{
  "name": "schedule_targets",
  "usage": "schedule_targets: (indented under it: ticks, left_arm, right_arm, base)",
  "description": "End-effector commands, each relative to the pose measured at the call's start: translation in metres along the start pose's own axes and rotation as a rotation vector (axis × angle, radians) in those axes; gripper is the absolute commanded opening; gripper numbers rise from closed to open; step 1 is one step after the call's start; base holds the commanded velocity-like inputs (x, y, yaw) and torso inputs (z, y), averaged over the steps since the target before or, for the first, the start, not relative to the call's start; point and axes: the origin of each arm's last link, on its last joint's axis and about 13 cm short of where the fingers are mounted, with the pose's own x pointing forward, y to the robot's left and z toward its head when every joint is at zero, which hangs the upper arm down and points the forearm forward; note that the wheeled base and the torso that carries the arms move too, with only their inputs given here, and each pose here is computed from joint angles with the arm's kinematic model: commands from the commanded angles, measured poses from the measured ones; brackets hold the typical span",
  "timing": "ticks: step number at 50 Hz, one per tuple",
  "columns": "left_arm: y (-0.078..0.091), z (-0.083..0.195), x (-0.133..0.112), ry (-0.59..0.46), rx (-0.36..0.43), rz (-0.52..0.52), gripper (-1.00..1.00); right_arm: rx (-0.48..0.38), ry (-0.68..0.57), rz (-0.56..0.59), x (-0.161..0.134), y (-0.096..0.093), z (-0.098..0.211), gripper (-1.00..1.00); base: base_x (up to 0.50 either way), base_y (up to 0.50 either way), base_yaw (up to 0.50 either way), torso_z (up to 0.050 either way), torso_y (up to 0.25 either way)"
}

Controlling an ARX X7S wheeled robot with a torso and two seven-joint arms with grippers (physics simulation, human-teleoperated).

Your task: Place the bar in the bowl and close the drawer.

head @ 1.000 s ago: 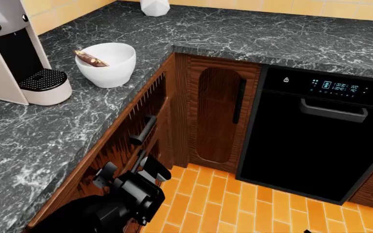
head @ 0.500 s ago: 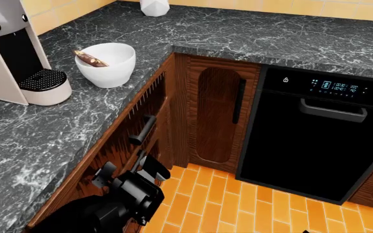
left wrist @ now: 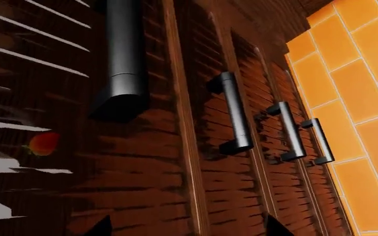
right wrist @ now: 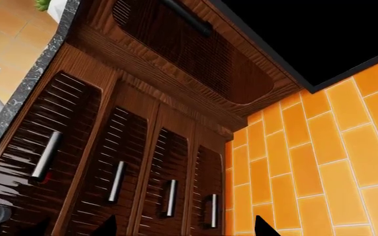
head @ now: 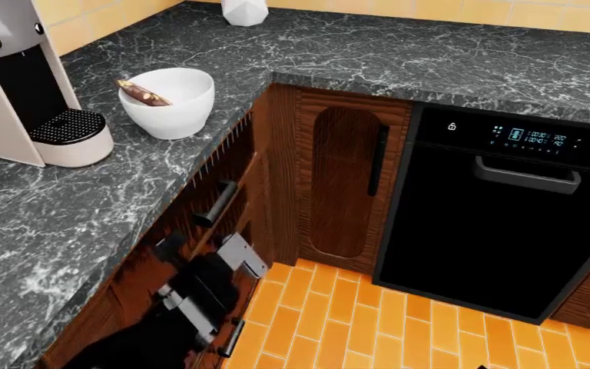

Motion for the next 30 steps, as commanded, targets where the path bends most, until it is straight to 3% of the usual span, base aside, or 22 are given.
schedule_targets:
  ticks: [1,14,30]
  left_arm:
    - [0.010,-0.010,0.002,0.064,0.077,-0.135,1.00]
    - [0.024,-0.024,0.001,0.200,0.175,-0.283,1.00]
    - [0.043,-0.037,0.002,0.269,0.152,-0.225,1.00]
  right_arm:
    - [-0.003,-0.002,0.000,-0.003,0.001,-0.002,1.00]
    - [-0.009,-0.003,0.000,-0.008,0.002,-0.006,1.00]
    - [-0.012,-0.003,-0.010,-0.011,0.001,-0.010,1.00]
  base:
    - [0.00,0.00,0.00,0.000,0.000]
    - [0.00,0.00,0.00,0.000,0.000]
    - [0.00,0.00,0.00,0.000,0.000]
